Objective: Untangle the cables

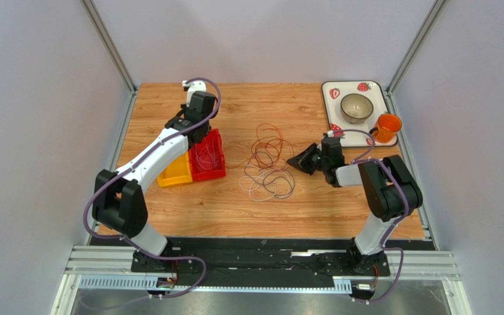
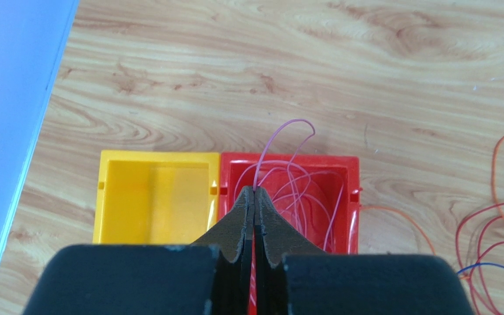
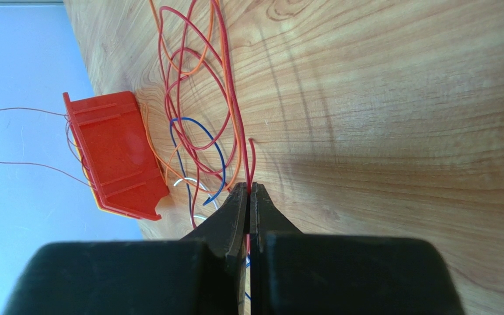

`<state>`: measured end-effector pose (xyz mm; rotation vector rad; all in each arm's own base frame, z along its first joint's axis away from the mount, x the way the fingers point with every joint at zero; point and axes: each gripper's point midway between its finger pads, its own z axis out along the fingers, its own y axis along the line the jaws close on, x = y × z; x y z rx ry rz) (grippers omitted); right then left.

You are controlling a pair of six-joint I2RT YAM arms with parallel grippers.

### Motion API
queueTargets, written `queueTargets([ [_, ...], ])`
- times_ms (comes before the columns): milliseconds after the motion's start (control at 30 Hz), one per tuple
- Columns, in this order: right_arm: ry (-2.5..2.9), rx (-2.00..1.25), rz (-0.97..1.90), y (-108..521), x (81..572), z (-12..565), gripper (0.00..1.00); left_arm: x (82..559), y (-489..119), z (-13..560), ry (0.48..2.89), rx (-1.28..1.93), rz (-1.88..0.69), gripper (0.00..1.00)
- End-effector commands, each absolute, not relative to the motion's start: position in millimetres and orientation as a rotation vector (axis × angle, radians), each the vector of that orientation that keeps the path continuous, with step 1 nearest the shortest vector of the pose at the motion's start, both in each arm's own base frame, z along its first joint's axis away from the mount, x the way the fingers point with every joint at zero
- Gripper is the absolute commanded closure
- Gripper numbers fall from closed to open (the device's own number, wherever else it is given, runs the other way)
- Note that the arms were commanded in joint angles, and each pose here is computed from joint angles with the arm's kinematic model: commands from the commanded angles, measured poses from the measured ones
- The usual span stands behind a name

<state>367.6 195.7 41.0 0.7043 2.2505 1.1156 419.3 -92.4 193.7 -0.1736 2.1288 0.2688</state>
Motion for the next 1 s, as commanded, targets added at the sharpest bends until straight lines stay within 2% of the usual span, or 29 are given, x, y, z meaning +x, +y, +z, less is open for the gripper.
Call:
queueTargets([
  [0,2.197,0.680,1.161,199,381,56,1.00,437,-95,234,2.008,-0.197,0.224,1.00],
  [433,2.192,0.687,1.174,199,382,55,1.00,391,-90,155,2.077,-0.271,0.152,1.00],
  [700,2.195,0.685,1.181,200,382,55,1.00,363,-91,151,2.113,-0.279,0.138,1.00],
  [967,2.194,0.683,1.185,200,382,55,1.00,351,-102,107,2.247,-0.235,0.115,1.00],
])
